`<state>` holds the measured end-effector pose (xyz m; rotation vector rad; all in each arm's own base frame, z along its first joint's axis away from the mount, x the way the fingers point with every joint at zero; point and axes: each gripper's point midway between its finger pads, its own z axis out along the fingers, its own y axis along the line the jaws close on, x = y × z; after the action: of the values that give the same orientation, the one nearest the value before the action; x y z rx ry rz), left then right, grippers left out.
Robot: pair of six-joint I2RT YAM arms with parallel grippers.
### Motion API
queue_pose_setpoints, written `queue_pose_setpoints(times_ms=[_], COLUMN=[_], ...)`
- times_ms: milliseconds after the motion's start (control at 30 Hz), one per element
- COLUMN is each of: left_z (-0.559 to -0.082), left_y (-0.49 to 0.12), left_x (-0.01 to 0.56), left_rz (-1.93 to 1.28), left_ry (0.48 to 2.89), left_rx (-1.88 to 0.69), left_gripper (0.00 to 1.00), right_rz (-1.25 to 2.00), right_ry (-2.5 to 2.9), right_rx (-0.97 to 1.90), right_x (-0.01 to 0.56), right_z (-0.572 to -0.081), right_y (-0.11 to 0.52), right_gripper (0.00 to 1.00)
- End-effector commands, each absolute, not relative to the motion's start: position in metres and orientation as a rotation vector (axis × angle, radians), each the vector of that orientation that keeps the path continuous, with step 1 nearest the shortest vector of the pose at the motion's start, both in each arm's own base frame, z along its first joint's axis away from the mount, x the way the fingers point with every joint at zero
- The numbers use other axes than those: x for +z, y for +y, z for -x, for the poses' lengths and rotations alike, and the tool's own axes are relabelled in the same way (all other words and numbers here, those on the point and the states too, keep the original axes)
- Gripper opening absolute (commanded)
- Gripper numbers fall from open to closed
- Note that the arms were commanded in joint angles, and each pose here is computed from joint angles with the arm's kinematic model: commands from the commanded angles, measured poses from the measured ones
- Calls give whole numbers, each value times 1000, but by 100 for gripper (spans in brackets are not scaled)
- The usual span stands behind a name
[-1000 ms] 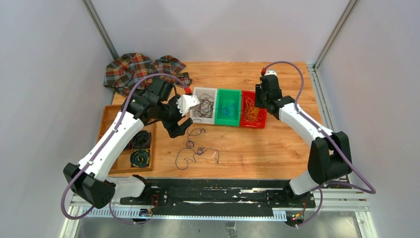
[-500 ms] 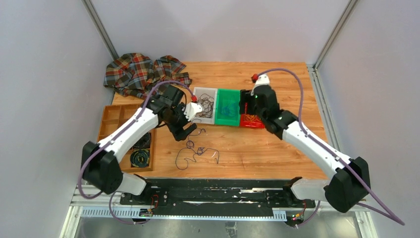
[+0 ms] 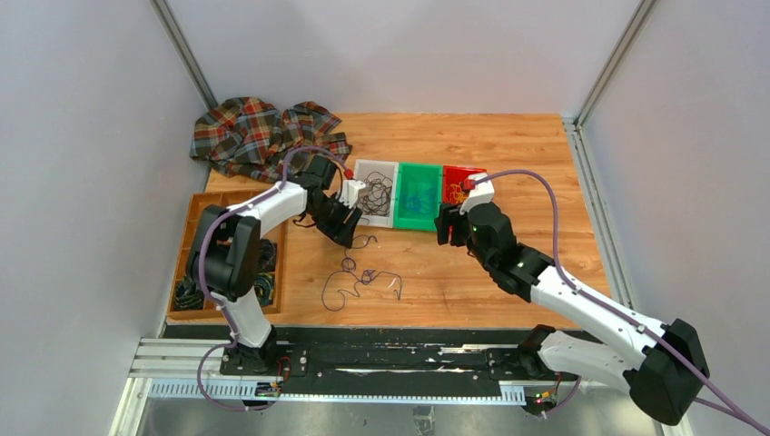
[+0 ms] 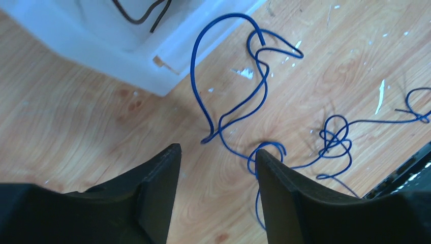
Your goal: Untangle the cables
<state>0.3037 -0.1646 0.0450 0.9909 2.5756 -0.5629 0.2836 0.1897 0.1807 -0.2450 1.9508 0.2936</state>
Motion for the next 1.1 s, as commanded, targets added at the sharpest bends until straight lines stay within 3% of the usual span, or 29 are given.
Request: queue_pose_setpoints(times_ms=[0, 300, 633, 700, 833, 1067], left_z=[-316, -323, -323, -325, -324, -320], left_y=[-185, -184, -179, -176, -177, -178], left_x=[43, 44, 61, 59, 61, 69], left_rz=[-949, -997, -1045, -1032, -1032, -1032], left_ry=[2539, 2504, 2428, 2437, 2438, 2411], left_rx=[-678, -685, -657, -651, -680, -693], left_gripper=[55, 35, 34, 27, 3, 1], right_rz=[214, 283, 332, 339, 348, 348], right_ry=[1860, 1855, 1851, 1853, 1855, 1845], right_rx=[375, 470, 512, 514, 514, 514], right_x=[199, 194, 199, 198, 199, 205], right_z=[-283, -273, -270, -269, -267, -267], right_y=[200, 222, 237, 239, 241, 241], right_gripper=[64, 56, 54, 52, 45, 40])
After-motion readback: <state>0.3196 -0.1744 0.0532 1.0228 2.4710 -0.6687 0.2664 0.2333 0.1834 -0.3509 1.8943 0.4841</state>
